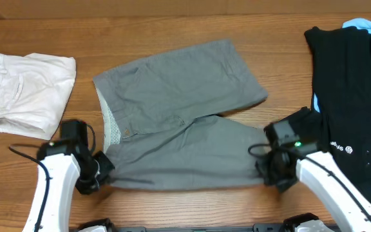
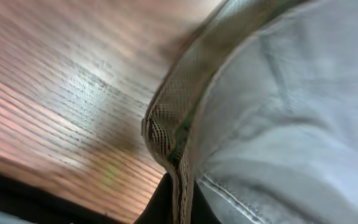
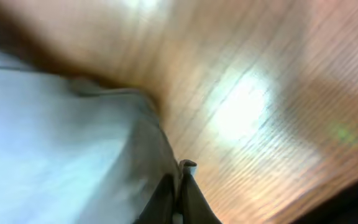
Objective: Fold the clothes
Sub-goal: 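Lift the near edge and fold it away over the far half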
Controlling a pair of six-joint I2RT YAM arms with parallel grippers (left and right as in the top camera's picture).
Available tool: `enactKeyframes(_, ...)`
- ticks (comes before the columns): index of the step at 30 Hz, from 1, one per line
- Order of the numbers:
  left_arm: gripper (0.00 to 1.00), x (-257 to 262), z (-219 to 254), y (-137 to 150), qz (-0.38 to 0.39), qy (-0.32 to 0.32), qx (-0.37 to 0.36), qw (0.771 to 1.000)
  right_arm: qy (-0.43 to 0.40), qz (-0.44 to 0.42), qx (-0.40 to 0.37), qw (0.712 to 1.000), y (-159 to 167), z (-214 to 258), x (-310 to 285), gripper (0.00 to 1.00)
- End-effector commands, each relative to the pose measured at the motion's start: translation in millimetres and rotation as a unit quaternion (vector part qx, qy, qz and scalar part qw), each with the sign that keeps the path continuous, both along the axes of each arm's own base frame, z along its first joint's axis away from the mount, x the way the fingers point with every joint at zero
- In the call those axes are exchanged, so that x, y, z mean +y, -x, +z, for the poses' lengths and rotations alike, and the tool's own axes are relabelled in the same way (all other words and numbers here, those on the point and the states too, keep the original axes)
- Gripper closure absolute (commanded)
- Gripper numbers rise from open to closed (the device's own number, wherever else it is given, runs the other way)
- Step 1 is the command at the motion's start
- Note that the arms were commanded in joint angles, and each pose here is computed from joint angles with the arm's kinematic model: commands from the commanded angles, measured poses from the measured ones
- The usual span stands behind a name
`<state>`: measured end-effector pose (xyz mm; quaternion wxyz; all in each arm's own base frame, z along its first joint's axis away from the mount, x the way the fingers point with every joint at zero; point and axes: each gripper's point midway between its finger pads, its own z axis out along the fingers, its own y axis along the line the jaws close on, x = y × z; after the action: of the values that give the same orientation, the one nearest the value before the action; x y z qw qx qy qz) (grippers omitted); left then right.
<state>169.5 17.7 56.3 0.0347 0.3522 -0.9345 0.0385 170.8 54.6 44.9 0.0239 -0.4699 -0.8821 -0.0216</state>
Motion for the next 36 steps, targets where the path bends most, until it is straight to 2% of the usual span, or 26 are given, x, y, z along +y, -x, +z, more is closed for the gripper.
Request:
enactKeyframes(1, 0.96, 8, 48, -29, -0.037, -0.018, -0.066, 0.997, 0.039, 0.019, -0.102, 0.994, -52, 66, -22, 0.96)
enactKeyframes(4, 0.96, 10, 67, -37, -0.04, -0.022, -0.081, 0.996, 0.043, 0.061, -0.181, 0.981, -88, 116, -29, 0.96)
enactKeyframes(9, 0.96, 15, 86, -61, 0.009, -0.027, -0.13, 0.991, 0.086, 0.163, -0.332, 0.925, -150, 201, -31, 0.96)
enactKeyframes(12, 0.96, 22, 93, -84, 0.045, -0.023, -0.178, 0.983, 0.106, 0.196, -0.383, 0.896, -176, 224, -29, 0.96)
enactKeyframes(21, 0.95, 41, 128, -158, 0.066, -0.042, -0.337, 0.938, 0.12, 0.197, -0.438, 0.869, -246, 218, -22, 0.96)
enactKeyframes(27, 0.93, 52, 107, -187, 0.097, -0.043, -0.335, 0.936, 0.137, 0.214, -0.479, 0.84, -301, 205, -16, 0.96)
enactKeyframes(36, 0.92, 64, 51, -238, 0.117, -0.035, -0.331, 0.936, 0.125, 0.226, -0.524, 0.812, -350, 186, -1, 0.96)
